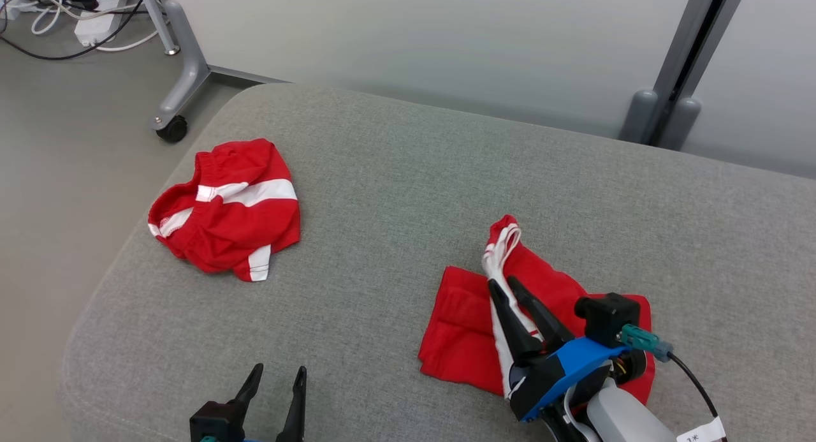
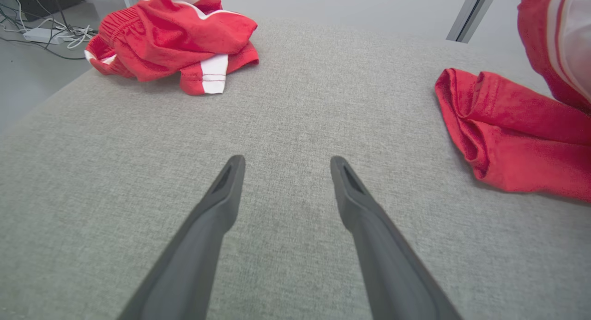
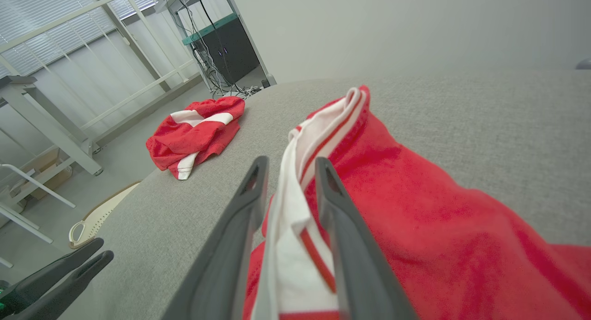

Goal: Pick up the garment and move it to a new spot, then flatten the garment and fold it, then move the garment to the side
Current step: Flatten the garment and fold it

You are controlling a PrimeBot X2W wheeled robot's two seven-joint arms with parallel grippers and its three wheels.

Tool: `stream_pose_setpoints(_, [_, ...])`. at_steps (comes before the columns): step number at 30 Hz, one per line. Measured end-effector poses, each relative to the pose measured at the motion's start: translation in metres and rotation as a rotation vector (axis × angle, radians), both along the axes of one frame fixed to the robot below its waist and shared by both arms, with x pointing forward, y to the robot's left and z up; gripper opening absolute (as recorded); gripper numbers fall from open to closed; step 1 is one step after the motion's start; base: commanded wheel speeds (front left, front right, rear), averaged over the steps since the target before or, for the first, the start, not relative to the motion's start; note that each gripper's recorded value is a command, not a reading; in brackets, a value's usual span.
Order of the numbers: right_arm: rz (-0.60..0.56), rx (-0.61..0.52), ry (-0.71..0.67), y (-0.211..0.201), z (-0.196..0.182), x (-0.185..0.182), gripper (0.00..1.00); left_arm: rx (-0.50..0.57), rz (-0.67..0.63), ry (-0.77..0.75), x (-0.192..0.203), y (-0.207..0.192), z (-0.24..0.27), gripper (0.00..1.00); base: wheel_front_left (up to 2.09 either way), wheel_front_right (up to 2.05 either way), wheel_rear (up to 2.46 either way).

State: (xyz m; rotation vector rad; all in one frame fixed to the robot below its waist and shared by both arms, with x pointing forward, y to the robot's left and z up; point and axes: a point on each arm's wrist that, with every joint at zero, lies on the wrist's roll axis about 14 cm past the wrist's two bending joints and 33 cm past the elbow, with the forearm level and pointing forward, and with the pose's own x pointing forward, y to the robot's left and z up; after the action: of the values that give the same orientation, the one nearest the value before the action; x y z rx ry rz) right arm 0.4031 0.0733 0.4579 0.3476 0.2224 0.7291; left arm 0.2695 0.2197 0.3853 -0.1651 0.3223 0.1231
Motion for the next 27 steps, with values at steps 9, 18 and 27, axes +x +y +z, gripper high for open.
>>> stream_pose_setpoints(9, [-0.116, -0.014, -0.028, -0.038, 0.004, 0.018, 1.00, -0.004, -0.057, -0.010, 0.022, -0.012, 0.002, 1.00, 0.00, 0.00, 0.00])
stream_pose_setpoints(18, [-0.389, -0.118, -0.054, -0.142, -0.006, 0.017, 1.00, 0.004, -0.166, -0.067, 0.060, -0.038, 0.016, 1.00, 0.00, 0.00, 0.00])
stream_pose_setpoints(27, [-0.531, -0.191, -0.051, -0.200, -0.014, -0.018, 1.00, 0.008, -0.196, -0.087, 0.067, -0.049, 0.020, 1.00, 0.00, 0.00, 0.00])
